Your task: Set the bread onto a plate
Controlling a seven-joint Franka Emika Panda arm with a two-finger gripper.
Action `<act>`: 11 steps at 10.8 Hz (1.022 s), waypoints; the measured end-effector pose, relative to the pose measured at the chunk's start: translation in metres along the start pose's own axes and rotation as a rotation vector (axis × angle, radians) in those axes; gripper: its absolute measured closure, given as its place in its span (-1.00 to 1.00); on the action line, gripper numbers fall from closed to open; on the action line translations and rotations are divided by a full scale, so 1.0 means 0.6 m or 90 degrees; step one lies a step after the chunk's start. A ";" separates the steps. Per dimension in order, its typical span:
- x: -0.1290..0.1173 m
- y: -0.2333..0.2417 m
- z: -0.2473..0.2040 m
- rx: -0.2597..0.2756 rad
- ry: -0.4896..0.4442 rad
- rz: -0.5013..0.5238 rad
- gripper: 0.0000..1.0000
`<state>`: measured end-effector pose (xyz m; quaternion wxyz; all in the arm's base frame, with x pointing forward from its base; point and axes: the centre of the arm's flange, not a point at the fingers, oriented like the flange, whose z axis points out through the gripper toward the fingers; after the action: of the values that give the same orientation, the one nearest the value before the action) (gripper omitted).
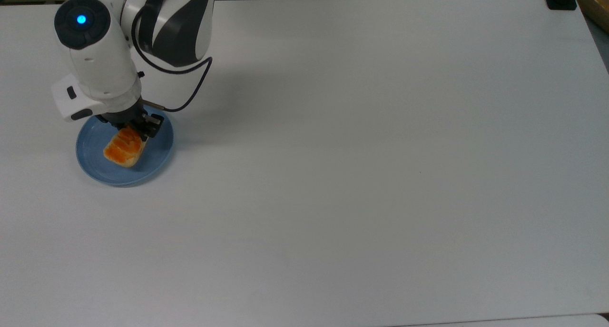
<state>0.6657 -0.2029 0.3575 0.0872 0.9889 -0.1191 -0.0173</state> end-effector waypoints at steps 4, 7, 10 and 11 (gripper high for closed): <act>0.002 0.005 0.027 -0.006 -0.011 0.002 -0.70; -0.006 0.018 -0.068 0.010 0.018 0.010 -1.00; -0.078 -0.031 -0.276 0.076 0.034 -0.003 -1.00; -0.115 -0.061 -0.341 0.095 0.034 -0.025 -1.00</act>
<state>0.6182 -0.1171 0.5536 0.0157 0.9949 -0.0981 0.0160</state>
